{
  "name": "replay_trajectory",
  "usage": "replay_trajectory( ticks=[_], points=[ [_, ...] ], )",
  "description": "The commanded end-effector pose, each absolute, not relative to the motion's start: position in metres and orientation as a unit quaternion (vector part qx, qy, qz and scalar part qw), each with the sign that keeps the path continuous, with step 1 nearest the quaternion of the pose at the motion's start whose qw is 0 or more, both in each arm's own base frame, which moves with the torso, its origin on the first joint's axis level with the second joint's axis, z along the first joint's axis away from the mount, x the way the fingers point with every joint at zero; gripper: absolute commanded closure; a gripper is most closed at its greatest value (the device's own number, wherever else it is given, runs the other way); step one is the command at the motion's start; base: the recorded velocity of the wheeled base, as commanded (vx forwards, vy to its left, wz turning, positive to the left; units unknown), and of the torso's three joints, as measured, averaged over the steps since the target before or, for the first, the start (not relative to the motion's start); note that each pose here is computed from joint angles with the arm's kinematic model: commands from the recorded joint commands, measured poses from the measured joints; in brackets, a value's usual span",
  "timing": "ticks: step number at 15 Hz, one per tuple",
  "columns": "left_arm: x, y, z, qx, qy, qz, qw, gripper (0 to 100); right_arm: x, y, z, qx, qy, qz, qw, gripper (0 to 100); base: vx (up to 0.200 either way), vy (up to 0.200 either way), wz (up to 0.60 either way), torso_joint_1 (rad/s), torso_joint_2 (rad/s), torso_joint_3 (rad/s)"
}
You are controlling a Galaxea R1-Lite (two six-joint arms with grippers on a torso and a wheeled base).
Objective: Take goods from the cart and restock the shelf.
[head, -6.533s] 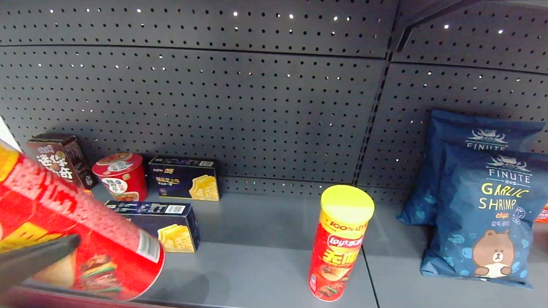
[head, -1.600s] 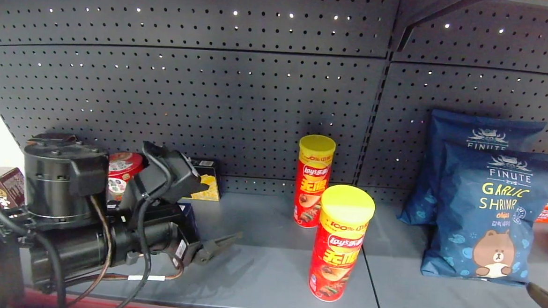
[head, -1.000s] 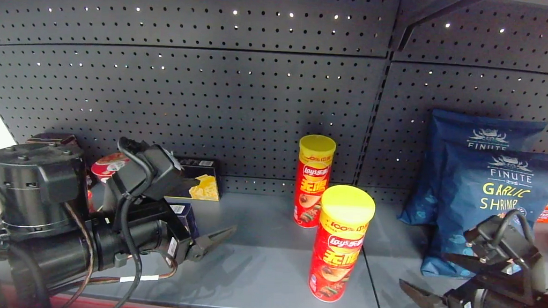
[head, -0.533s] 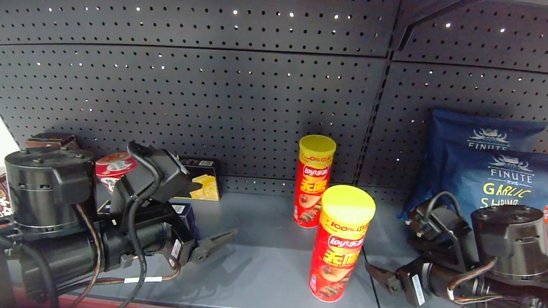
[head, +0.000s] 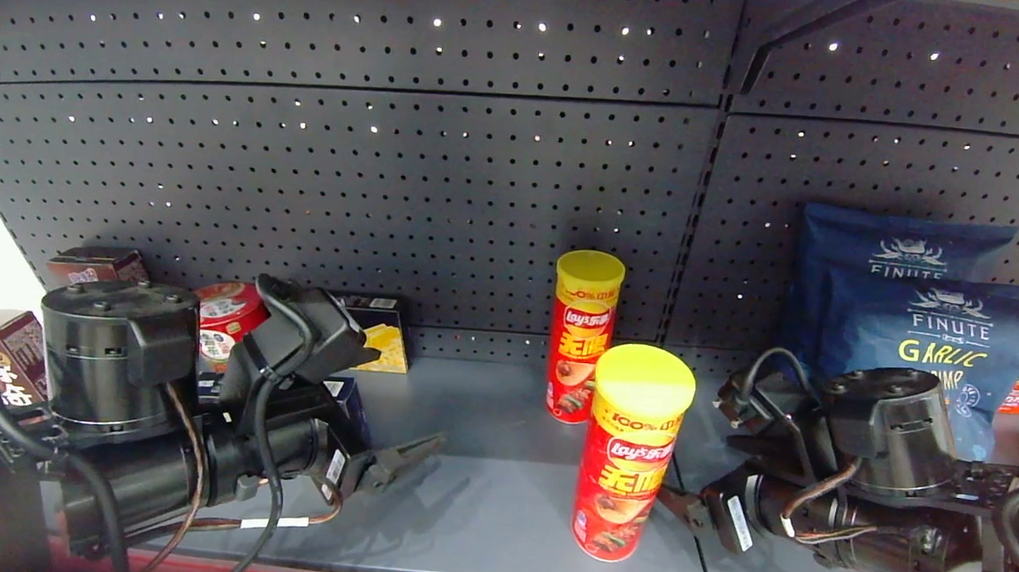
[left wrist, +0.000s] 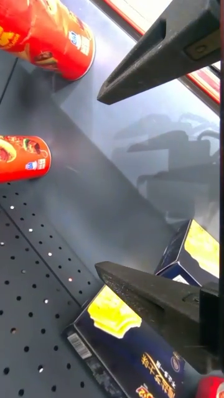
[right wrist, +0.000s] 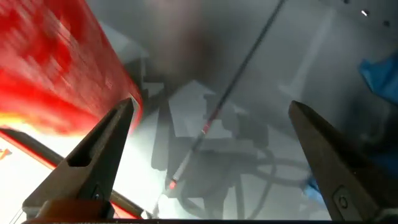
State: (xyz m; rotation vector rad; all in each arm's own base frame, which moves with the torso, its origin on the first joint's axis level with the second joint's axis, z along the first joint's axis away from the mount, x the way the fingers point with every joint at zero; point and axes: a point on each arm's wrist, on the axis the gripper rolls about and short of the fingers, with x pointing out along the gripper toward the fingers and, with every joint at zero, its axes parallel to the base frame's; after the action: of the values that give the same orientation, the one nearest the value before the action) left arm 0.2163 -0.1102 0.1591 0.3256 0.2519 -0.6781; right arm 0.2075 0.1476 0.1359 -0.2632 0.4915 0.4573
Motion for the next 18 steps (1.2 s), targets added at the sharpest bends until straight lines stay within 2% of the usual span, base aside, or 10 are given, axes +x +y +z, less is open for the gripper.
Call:
replay_trajectory(
  ticks=[1,18],
  points=[
    [0.218,-0.111,0.157,0.159,0.126,-0.331,0.922,0,0.210,0.153,0.134,-0.131,0.243,0.228,0.934,0,0.000,0.000,0.00,0.000,0.00,0.000],
    [0.220,-0.112,0.153,0.160,0.133,-0.332,0.920,0,0.216,0.170,0.129,-0.134,0.236,0.245,0.931,0,0.000,0.000,0.00,0.000,0.00,0.000]
  ],
)
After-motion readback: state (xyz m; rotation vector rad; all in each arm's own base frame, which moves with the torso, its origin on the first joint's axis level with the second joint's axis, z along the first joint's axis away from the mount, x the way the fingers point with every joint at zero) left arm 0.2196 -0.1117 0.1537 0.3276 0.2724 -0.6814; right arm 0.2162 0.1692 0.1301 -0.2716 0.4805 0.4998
